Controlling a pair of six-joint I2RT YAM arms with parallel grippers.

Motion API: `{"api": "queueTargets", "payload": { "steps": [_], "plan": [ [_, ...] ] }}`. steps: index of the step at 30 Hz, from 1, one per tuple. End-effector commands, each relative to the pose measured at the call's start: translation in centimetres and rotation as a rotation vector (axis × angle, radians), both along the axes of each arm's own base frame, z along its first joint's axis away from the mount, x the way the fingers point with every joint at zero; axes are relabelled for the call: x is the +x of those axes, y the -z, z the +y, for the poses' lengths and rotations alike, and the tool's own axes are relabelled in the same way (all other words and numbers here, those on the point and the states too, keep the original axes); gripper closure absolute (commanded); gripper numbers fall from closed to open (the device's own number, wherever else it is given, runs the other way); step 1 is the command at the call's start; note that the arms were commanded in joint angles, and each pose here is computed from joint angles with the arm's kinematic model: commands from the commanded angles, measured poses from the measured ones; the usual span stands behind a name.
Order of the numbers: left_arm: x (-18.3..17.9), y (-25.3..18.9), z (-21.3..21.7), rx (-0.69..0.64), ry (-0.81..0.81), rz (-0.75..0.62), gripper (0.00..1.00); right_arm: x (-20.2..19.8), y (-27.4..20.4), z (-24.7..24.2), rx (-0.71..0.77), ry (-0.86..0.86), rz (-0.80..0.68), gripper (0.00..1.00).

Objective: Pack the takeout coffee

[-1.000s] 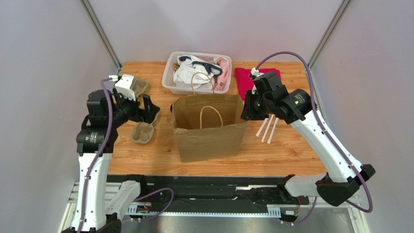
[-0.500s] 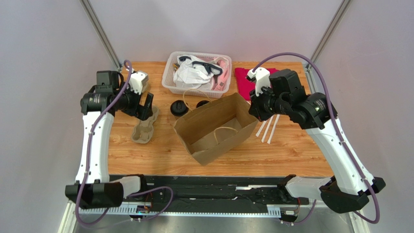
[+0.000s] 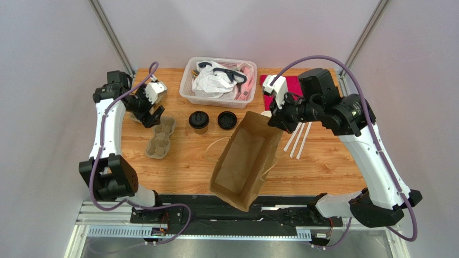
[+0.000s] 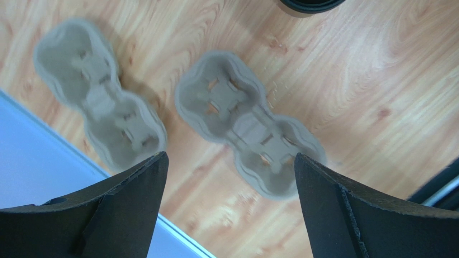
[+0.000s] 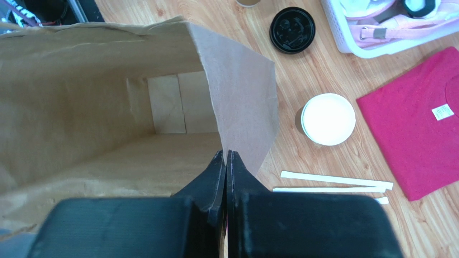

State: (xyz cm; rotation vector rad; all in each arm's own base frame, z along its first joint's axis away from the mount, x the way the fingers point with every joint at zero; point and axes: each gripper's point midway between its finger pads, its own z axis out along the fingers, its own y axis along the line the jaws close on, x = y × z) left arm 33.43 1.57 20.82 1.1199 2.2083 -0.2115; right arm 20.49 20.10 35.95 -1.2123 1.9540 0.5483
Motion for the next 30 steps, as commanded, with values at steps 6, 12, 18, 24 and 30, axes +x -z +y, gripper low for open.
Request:
{"api": "queueTargets", "payload": {
  "steps": [6,12,18,24,30],
  "plan": [
    [6.7,3.9,-0.5,0.029,0.448,-0.125,0.15,-0.1,-2.4,0.9,-0.005,-0.141,-0.062,1.0],
    [8.8,7.1,0.1,0.079,0.522,-0.123,0.21,0.3,-2.9,1.4,-0.005,-0.156,-0.052,1.0],
    [10.0,10.3,1.0,0.127,0.542,-0.078,0.24,1.3,-2.0,1.6,-0.024,-0.098,-0.004,1.0],
    [10.4,12.2,0.9,0.148,0.556,-0.043,0.25,2.2,-1.6,1.1,-0.044,0.006,0.019,1.0],
    [10.5,13.4,1.0,0.17,0.562,-0.021,0.26,1.2,-1.4,1.5,-0.024,0.003,0.066,1.0]
  ]
}}
